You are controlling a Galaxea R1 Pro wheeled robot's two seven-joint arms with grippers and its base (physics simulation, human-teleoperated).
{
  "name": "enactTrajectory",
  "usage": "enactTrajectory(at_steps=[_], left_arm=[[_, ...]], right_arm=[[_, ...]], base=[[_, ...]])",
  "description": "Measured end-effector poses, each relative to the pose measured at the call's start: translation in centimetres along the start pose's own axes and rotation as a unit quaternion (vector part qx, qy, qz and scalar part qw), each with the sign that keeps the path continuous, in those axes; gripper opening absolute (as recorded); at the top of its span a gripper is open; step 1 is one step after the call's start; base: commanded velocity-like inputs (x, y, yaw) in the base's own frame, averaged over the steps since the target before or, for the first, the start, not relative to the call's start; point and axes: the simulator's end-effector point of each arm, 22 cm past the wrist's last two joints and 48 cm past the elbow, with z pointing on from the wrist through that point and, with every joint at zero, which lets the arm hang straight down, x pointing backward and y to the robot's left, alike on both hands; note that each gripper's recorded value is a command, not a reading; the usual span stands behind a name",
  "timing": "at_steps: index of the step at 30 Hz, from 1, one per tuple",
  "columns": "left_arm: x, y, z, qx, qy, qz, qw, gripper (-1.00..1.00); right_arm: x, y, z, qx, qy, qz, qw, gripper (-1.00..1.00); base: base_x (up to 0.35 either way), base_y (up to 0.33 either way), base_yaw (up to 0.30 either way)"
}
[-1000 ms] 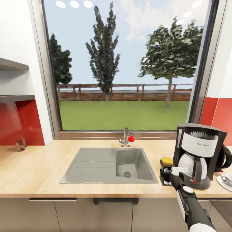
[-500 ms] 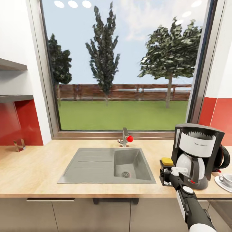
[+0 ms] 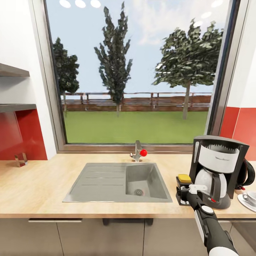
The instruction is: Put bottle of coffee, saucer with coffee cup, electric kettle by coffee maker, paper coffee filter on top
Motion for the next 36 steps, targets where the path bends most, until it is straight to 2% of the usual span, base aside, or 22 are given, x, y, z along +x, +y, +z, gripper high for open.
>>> enactTrajectory(at_steps=[19,36], left_arm=[[0.2,0.0,1.7,0.0,0.0,0.0,1.0,1.0],[0.0,0.2,1.7,-0.003,-0.004,-0.001,1.0,1.0]], right_arm=[[1.3,0.1,1.1,0.0,0.0,0.0,1.0,-1.0],[1.2,0.1,1.1,0.0,-0.002,0.0,1.0,-1.0]], base=[[0.0,0.0,0.0],[0.045,-0.039,0.0]])
